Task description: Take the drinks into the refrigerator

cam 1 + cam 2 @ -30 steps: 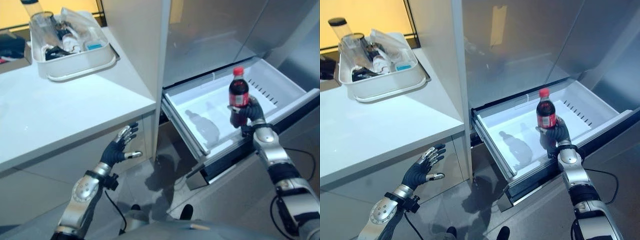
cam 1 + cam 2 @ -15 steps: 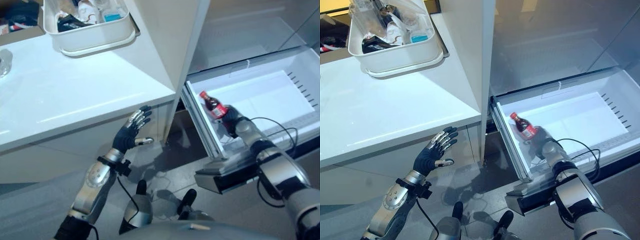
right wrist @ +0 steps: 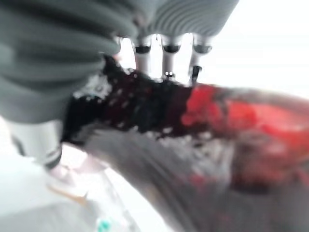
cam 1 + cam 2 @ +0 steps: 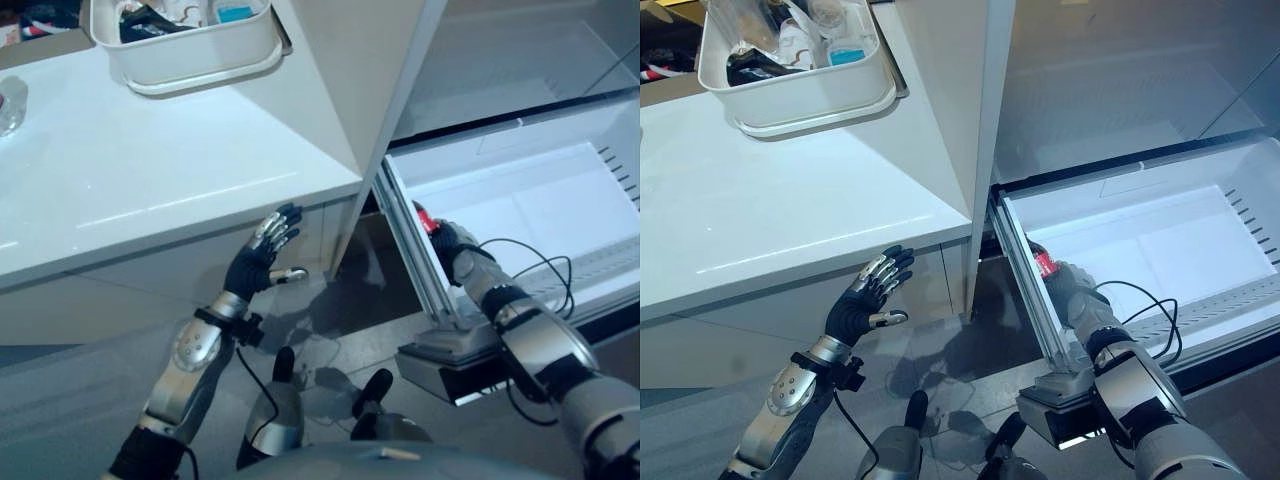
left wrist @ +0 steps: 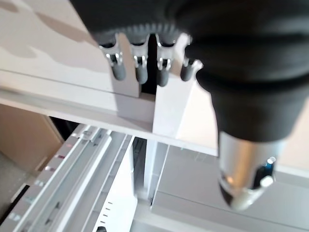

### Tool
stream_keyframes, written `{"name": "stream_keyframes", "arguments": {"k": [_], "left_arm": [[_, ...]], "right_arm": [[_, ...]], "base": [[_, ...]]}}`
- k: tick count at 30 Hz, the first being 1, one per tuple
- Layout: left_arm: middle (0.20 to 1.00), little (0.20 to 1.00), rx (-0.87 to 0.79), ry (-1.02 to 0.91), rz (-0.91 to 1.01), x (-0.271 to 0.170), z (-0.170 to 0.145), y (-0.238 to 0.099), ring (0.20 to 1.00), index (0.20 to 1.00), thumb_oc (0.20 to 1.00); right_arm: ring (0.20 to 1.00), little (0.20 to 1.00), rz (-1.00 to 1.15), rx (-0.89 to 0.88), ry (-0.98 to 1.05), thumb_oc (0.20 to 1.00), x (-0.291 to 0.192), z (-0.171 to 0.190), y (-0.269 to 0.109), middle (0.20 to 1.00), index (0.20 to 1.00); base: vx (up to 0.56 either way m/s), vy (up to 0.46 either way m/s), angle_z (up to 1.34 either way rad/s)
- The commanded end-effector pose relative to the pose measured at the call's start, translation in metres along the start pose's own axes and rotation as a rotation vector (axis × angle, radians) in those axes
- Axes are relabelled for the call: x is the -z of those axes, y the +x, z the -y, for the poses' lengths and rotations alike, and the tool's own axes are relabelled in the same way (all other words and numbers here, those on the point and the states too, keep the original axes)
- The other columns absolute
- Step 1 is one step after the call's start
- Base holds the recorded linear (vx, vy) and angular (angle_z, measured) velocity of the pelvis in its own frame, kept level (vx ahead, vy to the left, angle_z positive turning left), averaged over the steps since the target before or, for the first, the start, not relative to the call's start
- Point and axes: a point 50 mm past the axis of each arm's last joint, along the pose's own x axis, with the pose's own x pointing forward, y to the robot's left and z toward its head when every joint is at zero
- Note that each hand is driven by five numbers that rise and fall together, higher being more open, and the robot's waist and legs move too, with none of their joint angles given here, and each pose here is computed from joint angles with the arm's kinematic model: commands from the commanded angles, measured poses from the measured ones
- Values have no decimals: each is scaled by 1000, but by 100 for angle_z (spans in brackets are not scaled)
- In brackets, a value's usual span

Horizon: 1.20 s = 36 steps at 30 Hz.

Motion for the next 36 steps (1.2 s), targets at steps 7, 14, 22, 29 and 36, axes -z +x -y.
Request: {"name": "stream_keyframes", "arguments": {"k": [7,14,22,29,36], "left_arm": [[1000,1000,7,97,170,-34,3,8,1000,1000,1000],[1000,1000,-68,176,29,-6,-16,1,1000,1000,1000],[1000,1000,-35,223,-37,2,-22,-4,1000,1000,1000],[1000,1000,-12,218,-46,5,-22,-3,1000,1000,1000],[1000,1000,-12,236,-25,1,-24,4,1000,1000,1000]], "right_arm": [[1000,1000,263,-37,520,1000,-59,-31,-18,1000,1000],[1000,1000,446,349,780,1000,-20,45,-59,1000,1000],[1000,1000,466,578,877,1000,24,79,-98,1000,1000],[1000,1000,465,693,980,1000,53,90,-121,1000,1000],[1000,1000,240,780,1031,1000,107,76,-130,1000,1000]], "base": [[0,5,-1],[15,-5,-11],[23,-24,-12],[20,-20,-16],[17,-5,-14]]}}
